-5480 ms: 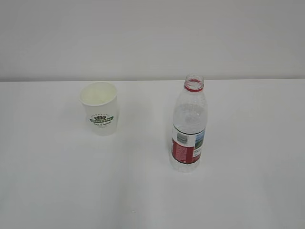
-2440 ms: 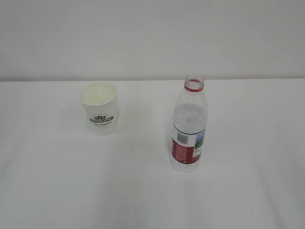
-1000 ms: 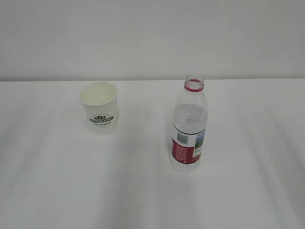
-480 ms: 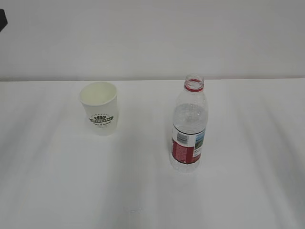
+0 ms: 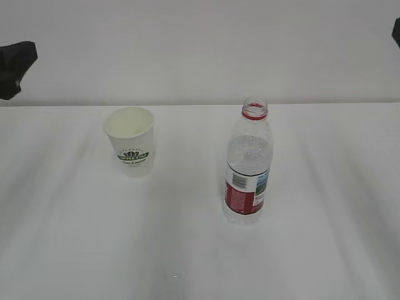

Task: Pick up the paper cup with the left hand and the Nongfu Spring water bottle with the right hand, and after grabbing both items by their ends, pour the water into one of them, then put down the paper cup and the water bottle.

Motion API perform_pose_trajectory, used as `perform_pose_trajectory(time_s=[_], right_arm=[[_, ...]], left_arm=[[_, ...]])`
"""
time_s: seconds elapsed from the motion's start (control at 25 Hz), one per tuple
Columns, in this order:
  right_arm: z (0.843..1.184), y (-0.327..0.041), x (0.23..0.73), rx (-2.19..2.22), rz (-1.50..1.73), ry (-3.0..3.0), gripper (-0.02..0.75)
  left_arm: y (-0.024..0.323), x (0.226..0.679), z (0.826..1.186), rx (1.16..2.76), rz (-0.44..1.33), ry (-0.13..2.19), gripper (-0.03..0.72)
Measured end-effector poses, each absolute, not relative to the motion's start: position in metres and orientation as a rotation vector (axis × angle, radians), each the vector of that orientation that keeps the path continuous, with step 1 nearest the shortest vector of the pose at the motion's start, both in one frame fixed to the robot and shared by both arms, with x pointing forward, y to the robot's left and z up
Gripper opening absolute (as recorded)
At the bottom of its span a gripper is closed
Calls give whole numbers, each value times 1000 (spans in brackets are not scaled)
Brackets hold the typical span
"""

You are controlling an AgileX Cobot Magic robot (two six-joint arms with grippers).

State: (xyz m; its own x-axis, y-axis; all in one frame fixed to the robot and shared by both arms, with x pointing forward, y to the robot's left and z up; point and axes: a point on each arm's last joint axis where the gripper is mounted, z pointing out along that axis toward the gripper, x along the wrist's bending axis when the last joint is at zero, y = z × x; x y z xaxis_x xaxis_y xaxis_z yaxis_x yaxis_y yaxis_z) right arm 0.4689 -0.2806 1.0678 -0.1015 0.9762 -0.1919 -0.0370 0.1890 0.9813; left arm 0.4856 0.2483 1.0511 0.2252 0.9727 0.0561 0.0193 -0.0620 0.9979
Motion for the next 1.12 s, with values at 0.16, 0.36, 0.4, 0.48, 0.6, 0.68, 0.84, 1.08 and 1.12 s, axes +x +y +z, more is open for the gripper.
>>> perform_pose_trajectory(time_s=[0.16, 0.36, 0.4, 0.48, 0.6, 0.68, 0.84, 1.08, 1.12], right_arm=[[1048, -279, 470, 1022, 1138, 1406, 587], [1026, -279, 460, 1045, 1130, 1441, 587], [1022, -279, 458, 1051, 1130, 1446, 587], [1015, -279, 454, 1071, 1138, 1450, 587], [1004, -280, 447, 1113, 1146, 1464, 587], [996, -280, 442, 1136, 1137, 1484, 587], [981, -280, 432, 1172, 1120, 1522, 587], [968, -279, 419, 1187, 1130, 1544, 587], [966, -279, 418, 1189, 1135, 1543, 587]], left_arm=[[248, 490, 1034, 1419, 1040, 1074, 558], [248, 490, 1008, 1468, 1009, 1113, 558], [248, 489, 1002, 1474, 1004, 1117, 558], [248, 486, 991, 1480, 998, 1125, 558], [250, 478, 974, 1475, 997, 1121, 558], [251, 473, 961, 1487, 986, 1131, 558], [253, 459, 937, 1512, 965, 1153, 556], [257, 437, 905, 1573, 909, 1198, 555], [257, 433, 900, 1598, 888, 1209, 555]])
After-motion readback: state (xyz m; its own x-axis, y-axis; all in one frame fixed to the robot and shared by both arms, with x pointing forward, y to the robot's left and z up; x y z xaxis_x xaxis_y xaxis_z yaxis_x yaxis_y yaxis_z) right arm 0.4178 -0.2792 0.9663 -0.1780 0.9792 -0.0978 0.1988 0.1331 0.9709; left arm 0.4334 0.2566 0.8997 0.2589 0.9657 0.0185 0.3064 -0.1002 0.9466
